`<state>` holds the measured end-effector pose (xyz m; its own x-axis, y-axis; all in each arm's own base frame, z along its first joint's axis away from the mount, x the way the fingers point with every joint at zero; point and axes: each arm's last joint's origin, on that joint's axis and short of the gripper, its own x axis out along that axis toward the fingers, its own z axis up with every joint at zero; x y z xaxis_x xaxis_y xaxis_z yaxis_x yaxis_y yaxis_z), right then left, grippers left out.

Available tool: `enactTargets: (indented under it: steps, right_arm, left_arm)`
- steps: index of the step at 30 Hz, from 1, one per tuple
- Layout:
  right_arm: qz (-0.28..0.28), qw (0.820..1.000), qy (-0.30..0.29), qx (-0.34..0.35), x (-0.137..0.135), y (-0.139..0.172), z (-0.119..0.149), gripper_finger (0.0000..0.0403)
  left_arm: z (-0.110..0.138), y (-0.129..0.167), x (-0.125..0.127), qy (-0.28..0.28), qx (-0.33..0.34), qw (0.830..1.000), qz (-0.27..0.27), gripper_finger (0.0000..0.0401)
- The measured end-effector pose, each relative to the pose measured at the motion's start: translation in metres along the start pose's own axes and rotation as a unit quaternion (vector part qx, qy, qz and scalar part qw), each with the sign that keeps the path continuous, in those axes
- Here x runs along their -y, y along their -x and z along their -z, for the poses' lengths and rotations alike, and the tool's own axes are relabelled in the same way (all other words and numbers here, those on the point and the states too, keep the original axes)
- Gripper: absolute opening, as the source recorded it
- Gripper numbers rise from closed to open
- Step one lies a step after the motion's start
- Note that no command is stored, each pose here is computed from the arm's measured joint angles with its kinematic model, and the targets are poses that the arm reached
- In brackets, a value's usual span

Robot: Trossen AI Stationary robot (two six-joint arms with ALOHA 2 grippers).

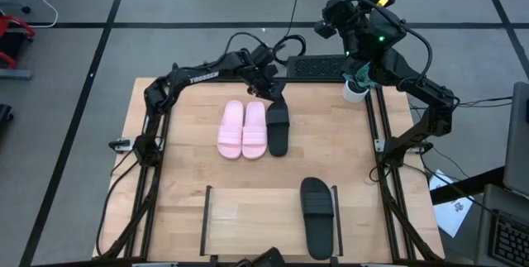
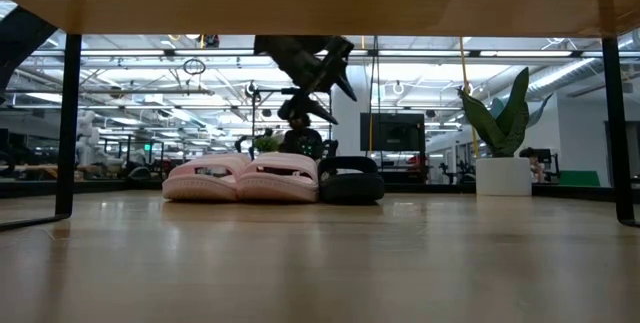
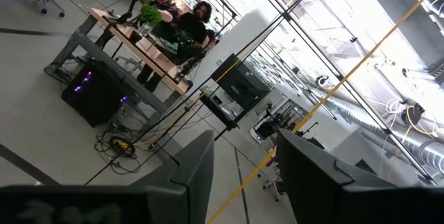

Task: Pick and place slides into the shelf
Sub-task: Put the black slipper on the shelf

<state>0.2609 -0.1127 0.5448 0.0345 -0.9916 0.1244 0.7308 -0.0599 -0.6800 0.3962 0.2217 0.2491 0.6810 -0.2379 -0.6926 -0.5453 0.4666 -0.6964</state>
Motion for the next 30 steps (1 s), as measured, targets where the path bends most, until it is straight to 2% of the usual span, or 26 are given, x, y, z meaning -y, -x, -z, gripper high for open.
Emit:
enactTargets:
  steps: [3,11,24,30]
  right_arm:
    - [0.0,1.0,0.0,0.0,0.0,0.0,0.0,0.0146]
    - [-0.004,1.0,0.0,0.002,-0.001,0.003,-0.001,0.0146]
    - [-0.018,1.0,-0.003,0.016,-0.003,0.013,-0.005,0.0146]
    - [-0.019,1.0,-0.003,0.017,-0.003,0.014,-0.005,0.0146]
  left_arm:
    - [0.003,-0.012,0.0,0.005,-0.009,1.0,-0.009,0.0252]
    - [0.006,-0.039,-0.017,0.075,-0.068,0.995,0.009,0.0252]
    - [-0.002,-0.034,-0.024,0.088,-0.027,0.995,-0.023,0.0251]
    - [0.0,-0.041,-0.023,0.087,-0.038,0.995,-0.013,0.0214]
